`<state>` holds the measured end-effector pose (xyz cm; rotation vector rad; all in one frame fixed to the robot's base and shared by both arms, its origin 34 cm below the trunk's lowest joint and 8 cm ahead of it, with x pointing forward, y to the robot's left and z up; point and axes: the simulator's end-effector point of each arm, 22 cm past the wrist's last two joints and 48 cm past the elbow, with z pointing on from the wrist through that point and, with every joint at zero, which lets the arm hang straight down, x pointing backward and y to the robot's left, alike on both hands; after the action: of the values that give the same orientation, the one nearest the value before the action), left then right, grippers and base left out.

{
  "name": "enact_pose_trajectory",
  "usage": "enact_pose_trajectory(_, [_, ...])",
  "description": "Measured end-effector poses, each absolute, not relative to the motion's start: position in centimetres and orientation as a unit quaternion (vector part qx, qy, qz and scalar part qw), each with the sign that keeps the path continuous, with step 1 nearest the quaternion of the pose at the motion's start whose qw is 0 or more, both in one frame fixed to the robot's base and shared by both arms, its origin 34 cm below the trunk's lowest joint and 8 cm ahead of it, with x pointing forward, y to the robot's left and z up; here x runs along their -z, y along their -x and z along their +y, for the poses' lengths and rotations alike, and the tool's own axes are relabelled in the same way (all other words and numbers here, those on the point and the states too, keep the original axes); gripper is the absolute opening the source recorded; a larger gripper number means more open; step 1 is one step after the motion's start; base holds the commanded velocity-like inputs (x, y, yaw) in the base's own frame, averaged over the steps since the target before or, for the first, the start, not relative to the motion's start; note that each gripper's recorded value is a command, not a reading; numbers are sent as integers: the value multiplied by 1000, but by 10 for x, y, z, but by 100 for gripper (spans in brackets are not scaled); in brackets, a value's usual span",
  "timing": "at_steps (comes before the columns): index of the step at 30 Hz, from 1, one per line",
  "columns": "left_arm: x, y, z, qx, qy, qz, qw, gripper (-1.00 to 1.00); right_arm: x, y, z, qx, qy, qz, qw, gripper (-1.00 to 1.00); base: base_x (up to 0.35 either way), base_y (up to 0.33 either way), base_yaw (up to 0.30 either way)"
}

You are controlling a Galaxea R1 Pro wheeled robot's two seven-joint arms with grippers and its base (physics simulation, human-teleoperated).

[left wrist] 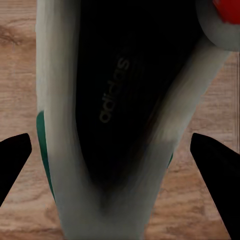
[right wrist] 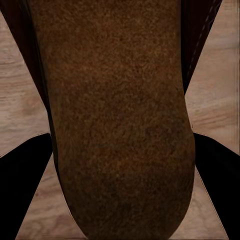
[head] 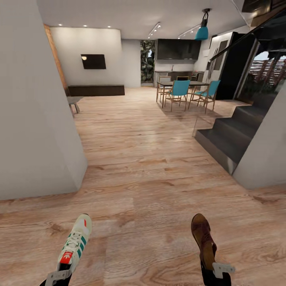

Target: Pick up the two gym shoes and the two sandals from the corridor floor and place them onto the hallstand (shoe rack) in the corridor, making sure they are on the rack and not on the floor. Arrange them so the two gym shoes are next to each other and the two sandals are next to each other.

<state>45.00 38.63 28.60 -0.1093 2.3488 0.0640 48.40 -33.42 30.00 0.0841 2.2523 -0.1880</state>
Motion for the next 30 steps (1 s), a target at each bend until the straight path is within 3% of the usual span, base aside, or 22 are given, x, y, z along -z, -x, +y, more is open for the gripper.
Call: enact_pose_trajectory(30, [-285, -449, 384, -23, 39, 923, 383, -100, -300, -485, -334, 75, -33, 901, 426, -100, 0, 0, -267])
